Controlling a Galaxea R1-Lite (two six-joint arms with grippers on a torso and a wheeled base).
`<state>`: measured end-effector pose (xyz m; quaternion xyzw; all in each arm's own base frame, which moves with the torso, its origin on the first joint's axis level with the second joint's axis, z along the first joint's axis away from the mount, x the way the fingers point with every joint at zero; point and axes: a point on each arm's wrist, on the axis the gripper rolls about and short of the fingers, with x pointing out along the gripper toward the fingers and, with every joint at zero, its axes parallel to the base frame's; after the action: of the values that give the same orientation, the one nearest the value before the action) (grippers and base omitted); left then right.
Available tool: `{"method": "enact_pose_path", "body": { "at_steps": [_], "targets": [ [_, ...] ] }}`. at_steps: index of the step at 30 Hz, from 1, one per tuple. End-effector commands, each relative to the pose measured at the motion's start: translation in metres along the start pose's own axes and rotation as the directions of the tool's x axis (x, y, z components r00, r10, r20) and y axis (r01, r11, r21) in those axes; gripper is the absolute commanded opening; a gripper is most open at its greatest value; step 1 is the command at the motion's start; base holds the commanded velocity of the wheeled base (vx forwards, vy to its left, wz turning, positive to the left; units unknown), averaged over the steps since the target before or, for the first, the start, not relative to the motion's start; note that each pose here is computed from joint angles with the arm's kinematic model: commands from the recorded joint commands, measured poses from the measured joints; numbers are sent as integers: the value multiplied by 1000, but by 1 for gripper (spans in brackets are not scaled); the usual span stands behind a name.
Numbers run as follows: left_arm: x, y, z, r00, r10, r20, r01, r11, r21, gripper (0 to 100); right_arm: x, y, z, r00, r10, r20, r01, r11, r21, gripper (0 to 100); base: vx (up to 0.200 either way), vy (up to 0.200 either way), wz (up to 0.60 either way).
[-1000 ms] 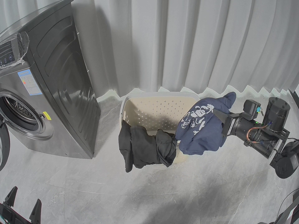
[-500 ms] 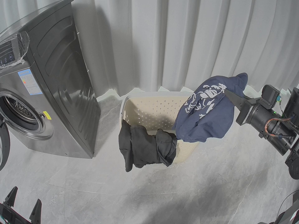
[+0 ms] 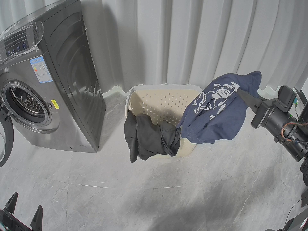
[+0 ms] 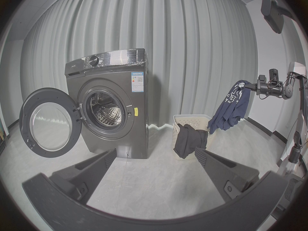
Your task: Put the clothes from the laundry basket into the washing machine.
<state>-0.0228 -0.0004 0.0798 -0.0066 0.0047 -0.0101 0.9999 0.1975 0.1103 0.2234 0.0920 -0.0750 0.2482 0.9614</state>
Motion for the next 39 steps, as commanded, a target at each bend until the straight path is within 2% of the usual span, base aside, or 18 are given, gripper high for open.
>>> {"method": "enact_pose_path", "body": {
  "at_steps": [1, 10, 39],
  "targets": [
    [0, 0, -5, 1000, 0, 2, 0, 1000, -1, 100, -7, 1, -1, 1000, 11, -2, -11, 1000, -12, 0, 0, 0, 0],
    [0, 0, -4, 1000, 0, 3, 0, 1000, -2, 100, -9, 3, -5, 1000, 24, -20, -24, 1000, -13, 0, 0, 0, 0],
    [0, 0, -4, 1000, 0, 3, 0, 1000, -2, 100, -6, 4, -14, 998, 30, -53, -30, 1000, -5, 0, 0, 200, 0]
  ]
}}
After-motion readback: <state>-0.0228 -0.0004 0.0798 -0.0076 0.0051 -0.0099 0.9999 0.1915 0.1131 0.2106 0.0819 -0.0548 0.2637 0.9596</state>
